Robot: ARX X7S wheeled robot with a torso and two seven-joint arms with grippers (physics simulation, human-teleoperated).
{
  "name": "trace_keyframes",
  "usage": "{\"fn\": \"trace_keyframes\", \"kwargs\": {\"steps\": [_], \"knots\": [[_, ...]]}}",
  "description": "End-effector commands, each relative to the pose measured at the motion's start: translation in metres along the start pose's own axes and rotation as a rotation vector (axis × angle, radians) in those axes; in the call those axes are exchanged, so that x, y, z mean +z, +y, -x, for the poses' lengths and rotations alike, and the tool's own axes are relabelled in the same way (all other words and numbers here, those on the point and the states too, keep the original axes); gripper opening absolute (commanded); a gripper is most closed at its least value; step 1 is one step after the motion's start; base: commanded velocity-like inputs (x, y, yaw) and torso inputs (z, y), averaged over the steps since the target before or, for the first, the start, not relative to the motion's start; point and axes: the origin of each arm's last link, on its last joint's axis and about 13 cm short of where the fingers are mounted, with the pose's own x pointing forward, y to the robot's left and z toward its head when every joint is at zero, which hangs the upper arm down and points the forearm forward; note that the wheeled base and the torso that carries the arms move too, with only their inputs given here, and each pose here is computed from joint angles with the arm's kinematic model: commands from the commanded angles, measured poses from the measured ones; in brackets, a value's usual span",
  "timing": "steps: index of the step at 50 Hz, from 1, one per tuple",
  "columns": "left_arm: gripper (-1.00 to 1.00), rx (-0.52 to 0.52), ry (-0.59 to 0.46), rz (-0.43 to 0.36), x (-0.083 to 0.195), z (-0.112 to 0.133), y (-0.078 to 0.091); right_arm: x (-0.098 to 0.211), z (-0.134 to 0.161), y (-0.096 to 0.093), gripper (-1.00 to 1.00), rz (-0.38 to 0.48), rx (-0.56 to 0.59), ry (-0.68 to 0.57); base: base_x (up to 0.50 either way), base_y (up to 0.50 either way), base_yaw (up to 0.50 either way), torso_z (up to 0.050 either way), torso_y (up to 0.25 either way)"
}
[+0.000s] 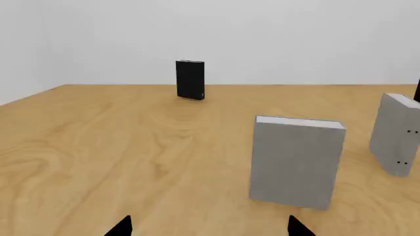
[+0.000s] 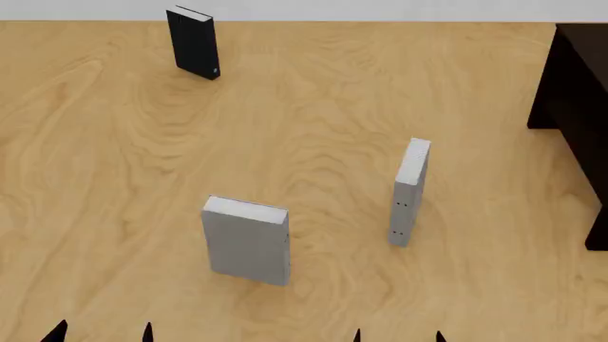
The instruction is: Pick up the book on the right and place it on the cabinet shelf.
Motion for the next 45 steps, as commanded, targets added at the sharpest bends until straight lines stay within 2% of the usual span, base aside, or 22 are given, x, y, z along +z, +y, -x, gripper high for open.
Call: {"fn": "trace_keyframes", "kwargs": {"steps": [1,2,3,7,13,16,22,27,30,31,33,45], "knots": [[1.0,0.0,0.0,0.0,0.0,0.0,0.0,0.0,0.0,-0.002,1.0,0.0,0.0,0.0,0.0,0.0,0.0,0.0,0.0],[1.0,-0.014,-0.047,0.009,0.003,0.004,0.0,0.01,0.005,0.008,1.0,-0.033,0.007,0.017,0.0,0.0,0.0,0.05,0.0],[1.0,-0.019,-0.054,0.005,0.003,0.004,-0.001,0.011,0.005,0.008,1.0,-0.027,0.008,0.02,0.0,0.0,0.0,0.05,0.0],[1.0,-0.04,-0.106,0.049,0.024,0.003,-0.004,0.026,0.001,0.001,1.0,-0.019,-0.021,0.012,0.0,0.0,0.0,0.05,0.0],[1.0,-0.05,-0.145,0.039,0.042,-0.006,-0.004,0.055,-0.002,-0.006,1.0,0.008,-0.029,-0.037,0.0,0.0,0.0,0.05,0.0],[1.0,-0.049,-0.166,0.029,0.056,-0.012,-0.003,0.08,-0.005,-0.012,1.0,0.018,-0.037,-0.092,0.0,0.0,0.0,0.05,0.0],[1.0,-0.049,-0.179,0.013,0.078,-0.03,-0.002,0.112,-0.008,-0.017,1.0,0.0,-0.047,-0.142,0.0,0.0,0.0,0.05,0.0],[1.0,-0.053,-0.192,-0.005,0.087,-0.036,-0.003,0.116,-0.016,-0.021,1.0,-0.002,-0.048,-0.134,0.0,0.0,0.0,0.05,0.0],[1.0,-0.079,-0.193,-0.026,0.087,-0.035,-0.005,0.114,-0.02,-0.021,1.0,0.028,-0.046,-0.132,0.08,-0.11,0.0,0.05,0.0],[1.0,-0.089,-0.193,-0.021,0.088,-0.035,-0.005,0.114,-0.021,-0.022,1.0,0.027,-0.043,-0.122,0.33,-0.37,0.0,0.05,0.0],[1.0,-0.082,-0.194,-0.066,0.088,-0.035,-0.006,0.112,-0.022,-0.023,1.0,0.031,-0.04,-0.114,0.43,-0.26,0.0,0.05,0.0],[1.0,-0.095,-0.199,-0.076,0.094,-0.028,-0.004,0.111,-0.018,-0.026,1.0,0.029,-0.017,-0.11,0.47,-0.19,0.0,0.05,0.0]]}}
